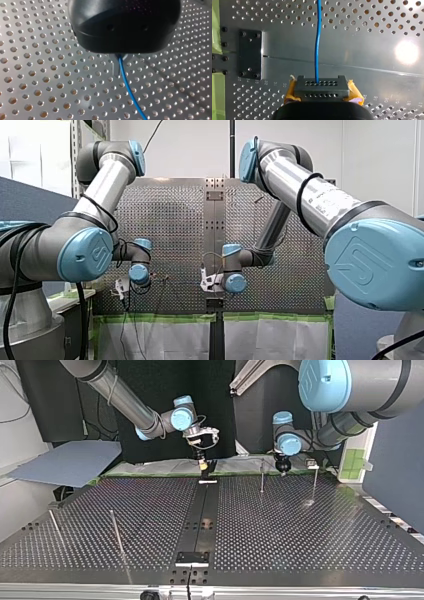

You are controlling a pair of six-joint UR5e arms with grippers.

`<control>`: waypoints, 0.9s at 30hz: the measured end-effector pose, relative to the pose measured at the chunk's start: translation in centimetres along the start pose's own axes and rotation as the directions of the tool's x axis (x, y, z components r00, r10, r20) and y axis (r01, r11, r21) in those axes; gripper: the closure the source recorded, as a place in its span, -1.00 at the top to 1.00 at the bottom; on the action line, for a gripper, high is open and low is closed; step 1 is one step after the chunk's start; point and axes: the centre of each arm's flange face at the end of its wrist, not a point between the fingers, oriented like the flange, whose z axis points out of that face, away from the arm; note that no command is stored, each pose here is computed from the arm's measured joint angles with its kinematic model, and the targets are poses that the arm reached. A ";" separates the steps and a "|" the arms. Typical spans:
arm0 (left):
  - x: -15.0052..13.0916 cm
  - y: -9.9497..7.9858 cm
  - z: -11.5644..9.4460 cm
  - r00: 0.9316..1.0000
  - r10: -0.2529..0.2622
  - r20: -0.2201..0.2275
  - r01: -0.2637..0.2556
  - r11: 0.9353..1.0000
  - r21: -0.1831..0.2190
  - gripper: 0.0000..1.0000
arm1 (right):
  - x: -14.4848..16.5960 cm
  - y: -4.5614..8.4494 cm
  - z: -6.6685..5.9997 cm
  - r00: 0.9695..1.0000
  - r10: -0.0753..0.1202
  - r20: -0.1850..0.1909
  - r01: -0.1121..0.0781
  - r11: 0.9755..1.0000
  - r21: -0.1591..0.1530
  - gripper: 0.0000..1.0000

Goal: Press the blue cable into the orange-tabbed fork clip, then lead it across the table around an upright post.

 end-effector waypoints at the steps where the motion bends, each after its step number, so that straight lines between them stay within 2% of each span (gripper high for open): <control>1: 0.0 0.0 0.0 1.000 0.000 0.000 0.000 1.000 0.000 -1.00 | 0.0 0.0 0.0 1.000 0.001 0.000 -0.001 1.000 -0.001 -1.00; 12: -0.1 0.1 0.1 1.000 -0.005 0.001 0.005 1.000 -0.003 -1.00 | 0.0 0.1 0.1 1.000 0.005 -0.001 -0.005 1.000 -0.004 -1.00; 20: -0.6 0.9 0.4 0.997 -0.018 0.068 0.021 0.999 -0.049 -1.00 | -0.1 0.4 0.2 1.000 0.020 -0.003 -0.020 1.000 -0.013 -1.00; 27: -1.0 1.0 0.7 0.992 -0.009 0.126 0.017 0.998 -0.059 -1.00 | -0.7 0.3 0.2 0.999 0.032 0.006 -0.032 0.999 -0.031 -1.00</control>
